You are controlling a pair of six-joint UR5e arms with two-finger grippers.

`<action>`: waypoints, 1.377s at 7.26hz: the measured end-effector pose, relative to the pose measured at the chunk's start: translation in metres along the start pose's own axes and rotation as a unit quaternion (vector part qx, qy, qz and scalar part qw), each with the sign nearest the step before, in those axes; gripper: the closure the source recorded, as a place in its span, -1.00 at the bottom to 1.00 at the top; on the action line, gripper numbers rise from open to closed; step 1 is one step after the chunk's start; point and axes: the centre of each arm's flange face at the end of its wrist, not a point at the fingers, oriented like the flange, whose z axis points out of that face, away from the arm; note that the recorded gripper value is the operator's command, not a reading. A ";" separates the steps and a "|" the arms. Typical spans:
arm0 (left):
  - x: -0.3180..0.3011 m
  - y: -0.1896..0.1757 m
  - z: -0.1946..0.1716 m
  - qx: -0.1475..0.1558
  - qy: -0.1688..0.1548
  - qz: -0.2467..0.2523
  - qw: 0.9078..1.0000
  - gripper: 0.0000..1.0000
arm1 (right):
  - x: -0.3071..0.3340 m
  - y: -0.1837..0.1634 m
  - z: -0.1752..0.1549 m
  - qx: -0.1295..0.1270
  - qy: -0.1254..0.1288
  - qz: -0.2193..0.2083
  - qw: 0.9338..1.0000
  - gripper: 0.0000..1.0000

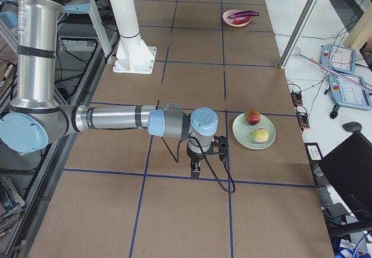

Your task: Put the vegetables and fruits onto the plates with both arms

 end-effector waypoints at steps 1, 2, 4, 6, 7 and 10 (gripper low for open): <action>-0.005 0.010 0.006 0.011 -0.004 0.012 1.000 -1.00 | 0.000 0.000 0.001 -0.001 0.000 0.000 1.000 -1.00; -0.006 0.015 0.008 0.020 -0.006 0.022 1.000 -1.00 | 0.000 0.000 0.001 -0.001 0.001 -0.001 1.000 -1.00; 0.012 -0.006 -0.008 0.042 -0.009 0.048 0.998 -1.00 | -0.001 -0.001 0.001 0.000 0.001 -0.003 1.000 -1.00; 0.047 -0.026 -0.043 0.077 -0.014 0.084 0.993 -1.00 | -0.003 -0.002 0.000 0.001 0.000 -0.005 1.000 -1.00; 0.059 -0.025 -0.054 0.088 -0.015 0.096 0.991 -1.00 | -0.004 -0.004 0.000 0.001 0.000 -0.005 1.000 -1.00; 0.074 -0.009 -0.061 0.093 -0.012 0.109 0.990 -1.00 | -0.005 -0.002 0.005 0.000 -0.013 -0.007 1.000 -1.00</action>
